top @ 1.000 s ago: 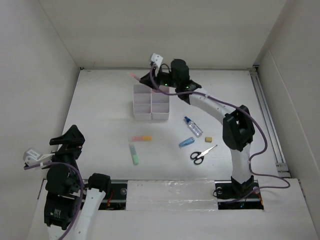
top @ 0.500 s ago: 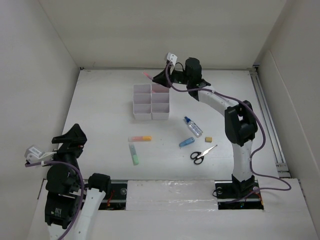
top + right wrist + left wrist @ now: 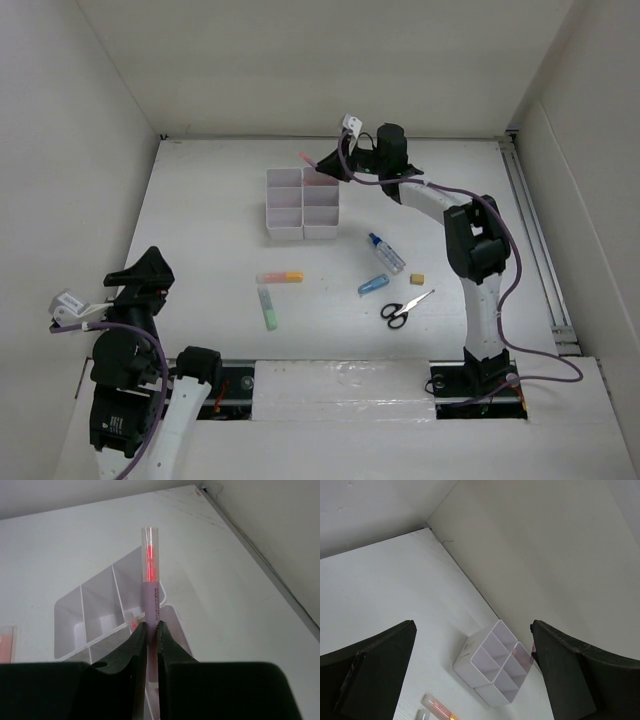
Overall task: Sort the stationery into containers
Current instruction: Place the pen in the storage box.
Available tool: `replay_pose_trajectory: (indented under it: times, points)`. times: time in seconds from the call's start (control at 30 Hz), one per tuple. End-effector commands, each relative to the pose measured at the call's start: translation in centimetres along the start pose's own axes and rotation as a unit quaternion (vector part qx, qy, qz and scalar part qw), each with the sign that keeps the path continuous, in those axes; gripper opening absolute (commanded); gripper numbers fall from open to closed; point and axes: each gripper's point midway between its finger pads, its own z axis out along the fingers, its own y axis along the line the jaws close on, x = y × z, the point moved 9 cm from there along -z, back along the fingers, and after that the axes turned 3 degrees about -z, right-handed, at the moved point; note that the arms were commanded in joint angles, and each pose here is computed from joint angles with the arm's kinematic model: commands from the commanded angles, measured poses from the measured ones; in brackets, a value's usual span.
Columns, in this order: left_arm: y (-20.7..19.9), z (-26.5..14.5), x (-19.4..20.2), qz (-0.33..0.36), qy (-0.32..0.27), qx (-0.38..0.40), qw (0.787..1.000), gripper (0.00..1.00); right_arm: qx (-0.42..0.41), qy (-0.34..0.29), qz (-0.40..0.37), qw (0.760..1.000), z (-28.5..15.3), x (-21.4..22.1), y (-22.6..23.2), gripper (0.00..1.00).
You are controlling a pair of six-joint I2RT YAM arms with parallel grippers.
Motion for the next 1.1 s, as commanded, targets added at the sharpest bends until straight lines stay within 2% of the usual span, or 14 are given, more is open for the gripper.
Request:
replay_pose_trajectory:
  times: [0.0, 0.1, 0.3, 0.43, 0.47, 0.67, 0.7, 0.73, 0.77, 0.8, 0.87, 0.9, 1.0, 1.07]
  points:
    - [-0.5, 0.3, 0.0, 0.000, -0.001, 0.011, 1.000, 1.00, -0.009, -0.026, -0.025, 0.999, -0.2, -1.1, -0.3, 0.02]
    - [-0.6, 0.3, 0.0, 0.001, 0.002, 0.014, 1.000, 1.00, -0.014, -0.027, -0.025, 0.999, -0.2, -0.9, -0.2, 0.17]
    - [-0.6, 0.3, 0.0, 0.001, 0.002, 0.014, 1.000, 1.00, -0.009, -0.024, -0.021, 0.999, -0.1, -0.4, -0.3, 0.19]
    - [-0.6, 0.3, 0.0, 0.001, 0.002, 0.014, 1.000, 1.00, -0.004, -0.023, -0.021, 1.000, -0.1, -0.4, -0.4, 0.36]
    - [-0.6, 0.3, 0.0, 0.001, 0.002, 0.014, 1.000, 1.00, -0.004, -0.020, -0.017, 1.000, -0.2, 0.0, -0.3, 0.44]
    - [-0.6, 0.3, 0.0, 0.001, 0.002, 0.014, 1.000, 1.00, -0.007, -0.041, -0.043, 0.998, -1.0, -2.2, 0.4, 0.50]
    - [-0.6, 0.3, 0.0, 0.001, 0.002, 0.014, 1.000, 1.00, -0.012, -0.044, -0.039, 0.998, -0.9, -2.2, 1.2, 0.63]
    - [-0.6, 0.3, 0.0, 0.001, 0.002, 0.014, 1.000, 1.00, -0.007, -0.050, -0.046, 0.998, -0.9, -2.9, 1.9, 0.93]
    - [-0.6, 0.3, 0.0, 0.001, 0.002, 0.014, 1.000, 1.00, -0.001, -0.056, -0.048, 0.997, -1.0, -3.5, 2.7, 1.00]
    - [-0.6, 0.3, 0.0, 0.001, 0.002, 0.014, 1.000, 1.00, 0.009, -0.074, -0.068, 0.995, -1.7, -6.1, 3.8, 1.00]
    - [-0.6, 0.3, 0.0, 0.001, 0.002, 0.014, 1.000, 1.00, 0.059, -0.075, -0.064, 0.993, -1.6, -6.8, 5.9, 1.00]
    - [-0.4, 0.4, 0.3, 0.008, 0.004, 0.011, 1.000, 1.00, 0.077, -0.084, -0.080, 0.990, -2.1, -8.9, 7.0, 1.00]
    - [-0.4, 0.4, 0.4, 0.008, 0.008, 0.014, 1.000, 1.00, 0.071, -0.015, -0.049, 0.996, -1.0, -8.6, 9.9, 1.00]
    - [-0.4, 0.4, 0.4, 0.008, 0.008, 0.014, 1.000, 1.00, 0.001, 0.043, -0.040, 0.998, 0.2, -7.1, 12.8, 0.97]
